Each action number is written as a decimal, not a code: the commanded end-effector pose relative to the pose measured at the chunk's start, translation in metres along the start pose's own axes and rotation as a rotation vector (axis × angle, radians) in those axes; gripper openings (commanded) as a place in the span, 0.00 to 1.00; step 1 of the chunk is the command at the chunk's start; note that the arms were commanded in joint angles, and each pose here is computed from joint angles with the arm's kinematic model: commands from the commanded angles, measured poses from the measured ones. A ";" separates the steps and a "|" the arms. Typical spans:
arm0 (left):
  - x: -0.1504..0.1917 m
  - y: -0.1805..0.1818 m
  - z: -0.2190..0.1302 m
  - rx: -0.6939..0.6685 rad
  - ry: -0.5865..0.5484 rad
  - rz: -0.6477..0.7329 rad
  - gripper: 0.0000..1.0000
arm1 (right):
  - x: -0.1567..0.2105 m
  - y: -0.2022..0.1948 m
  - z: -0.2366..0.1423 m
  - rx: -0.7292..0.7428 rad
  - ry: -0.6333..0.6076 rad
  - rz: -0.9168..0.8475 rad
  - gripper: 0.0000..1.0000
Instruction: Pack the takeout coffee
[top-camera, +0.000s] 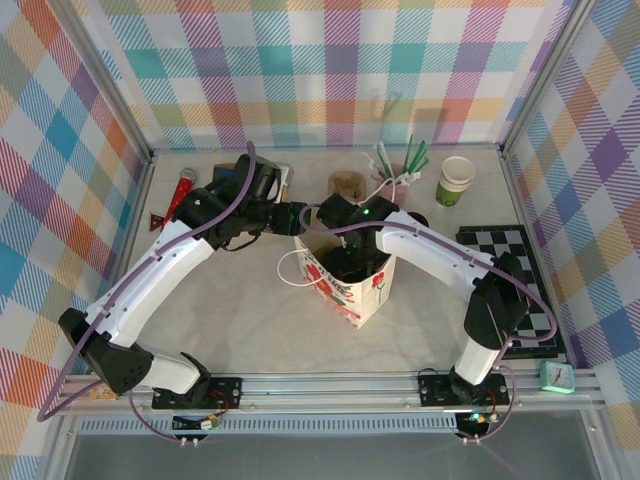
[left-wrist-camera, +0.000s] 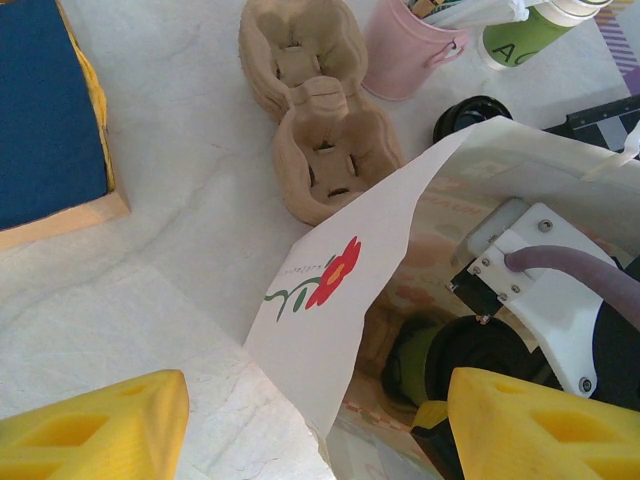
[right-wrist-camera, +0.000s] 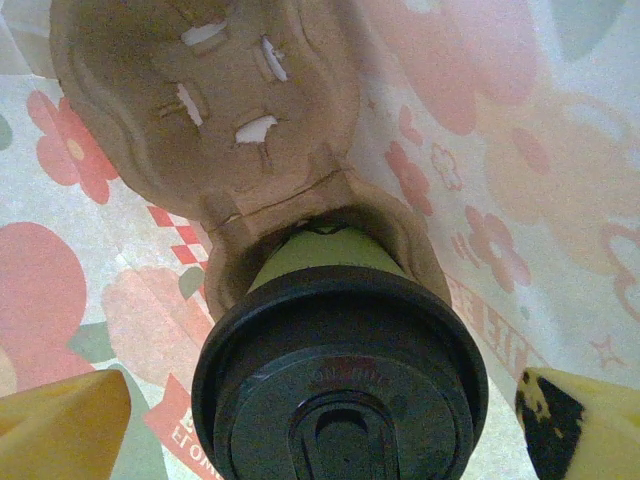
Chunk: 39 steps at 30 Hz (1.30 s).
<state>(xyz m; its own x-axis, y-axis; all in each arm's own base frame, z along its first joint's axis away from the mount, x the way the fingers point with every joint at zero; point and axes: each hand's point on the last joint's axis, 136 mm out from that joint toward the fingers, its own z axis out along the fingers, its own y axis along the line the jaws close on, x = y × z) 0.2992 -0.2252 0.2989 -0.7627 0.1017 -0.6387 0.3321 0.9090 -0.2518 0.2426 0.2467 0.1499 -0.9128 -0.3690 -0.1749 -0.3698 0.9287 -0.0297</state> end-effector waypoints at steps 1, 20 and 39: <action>-0.011 -0.014 -0.018 0.057 -0.053 0.018 0.69 | -0.002 -0.001 -0.020 0.001 -0.042 -0.027 0.99; -0.010 -0.014 -0.024 0.069 -0.068 0.011 0.70 | 0.001 -0.008 -0.037 0.027 -0.075 -0.034 0.99; -0.010 -0.014 -0.033 0.078 -0.089 0.006 0.70 | 0.001 -0.006 -0.053 0.020 -0.107 -0.057 0.99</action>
<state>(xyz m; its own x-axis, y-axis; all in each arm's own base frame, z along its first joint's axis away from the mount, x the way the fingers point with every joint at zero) 0.2899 -0.2224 0.3181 -0.7364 0.0816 -0.6716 0.3544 0.8922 -0.2801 0.2366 0.2433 0.1863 -0.8790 -0.4076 -0.2473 -0.4080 0.9115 -0.0520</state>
